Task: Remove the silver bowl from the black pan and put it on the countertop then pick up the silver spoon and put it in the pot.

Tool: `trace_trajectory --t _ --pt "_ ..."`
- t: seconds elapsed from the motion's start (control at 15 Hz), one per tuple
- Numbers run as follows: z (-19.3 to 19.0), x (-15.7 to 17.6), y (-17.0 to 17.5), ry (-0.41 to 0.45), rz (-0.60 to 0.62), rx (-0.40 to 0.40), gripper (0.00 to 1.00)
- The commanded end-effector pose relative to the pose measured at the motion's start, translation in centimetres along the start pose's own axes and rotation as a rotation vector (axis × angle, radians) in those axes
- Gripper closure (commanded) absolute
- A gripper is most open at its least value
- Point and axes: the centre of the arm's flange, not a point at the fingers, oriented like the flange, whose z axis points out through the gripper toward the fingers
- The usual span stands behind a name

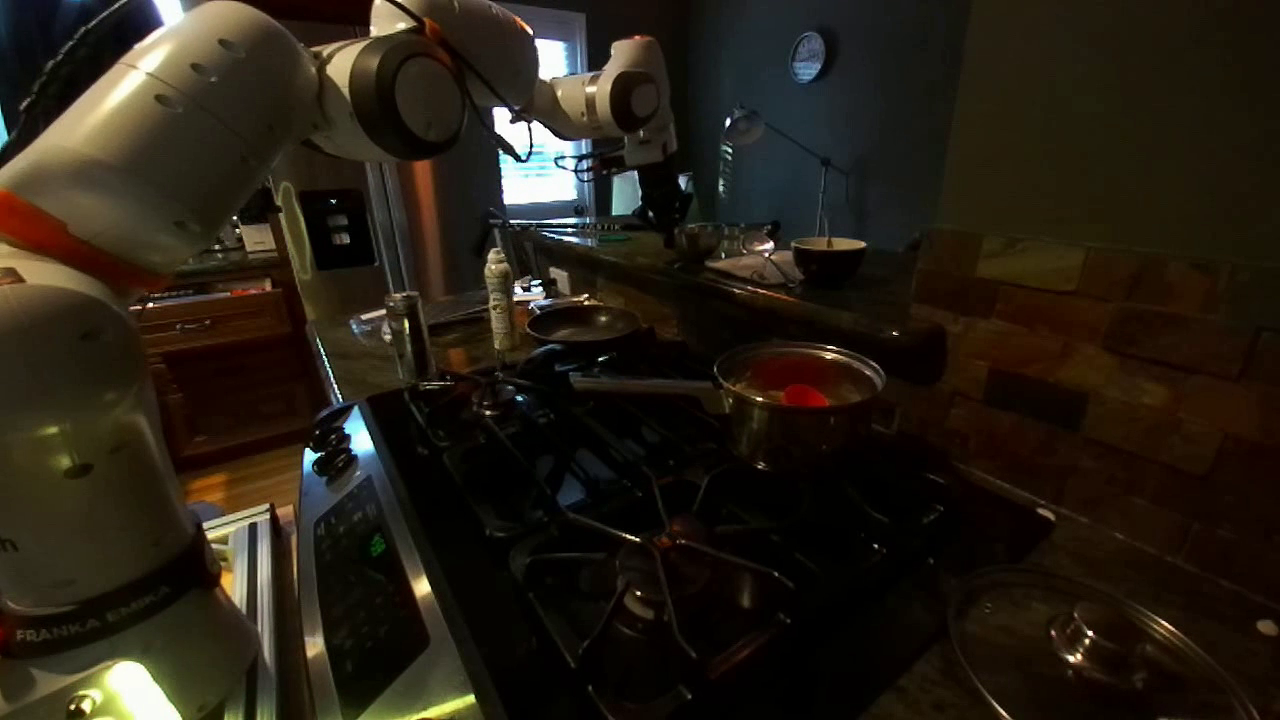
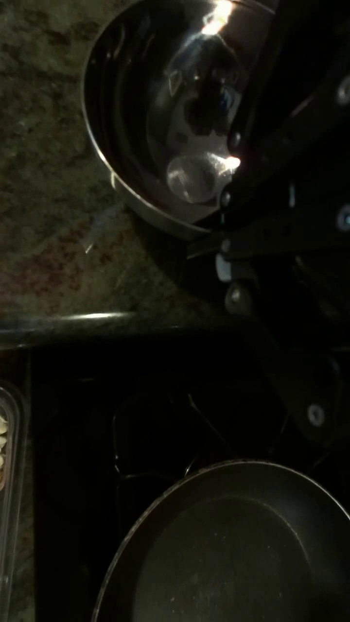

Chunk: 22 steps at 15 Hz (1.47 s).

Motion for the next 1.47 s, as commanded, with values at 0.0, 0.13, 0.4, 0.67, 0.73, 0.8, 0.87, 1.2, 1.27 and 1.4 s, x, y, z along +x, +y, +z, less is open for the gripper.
trace_trajectory --t 0.0,0.13,0.4,0.67,0.73,0.8,0.87,1.2,1.27,1.4 --pt "0.8 -0.2 -0.6 -0.043 0.020 -0.050 0.74" --pt "0.5 0.0 -0.7 -0.046 0.028 -0.051 0.64" --pt "-1.9 1.1 -0.8 -0.041 0.027 -0.011 0.34" --pt "-7.5 3.3 -1.0 -0.061 -0.011 0.059 0.05" --pt "-8.8 3.9 -1.1 -0.061 -0.034 0.072 0.00" --pt "-10.2 5.0 -1.2 -0.045 -0.052 0.090 0.00" --pt "-11.2 6.0 -1.4 -0.009 -0.056 0.121 0.00" --pt "-10.2 14.9 -3.2 0.299 0.029 0.173 0.00" --pt "-11.7 12.5 -4.5 0.216 -0.011 0.190 0.00" --pt "-10.6 15.2 -4.8 0.273 0.013 0.175 0.00"
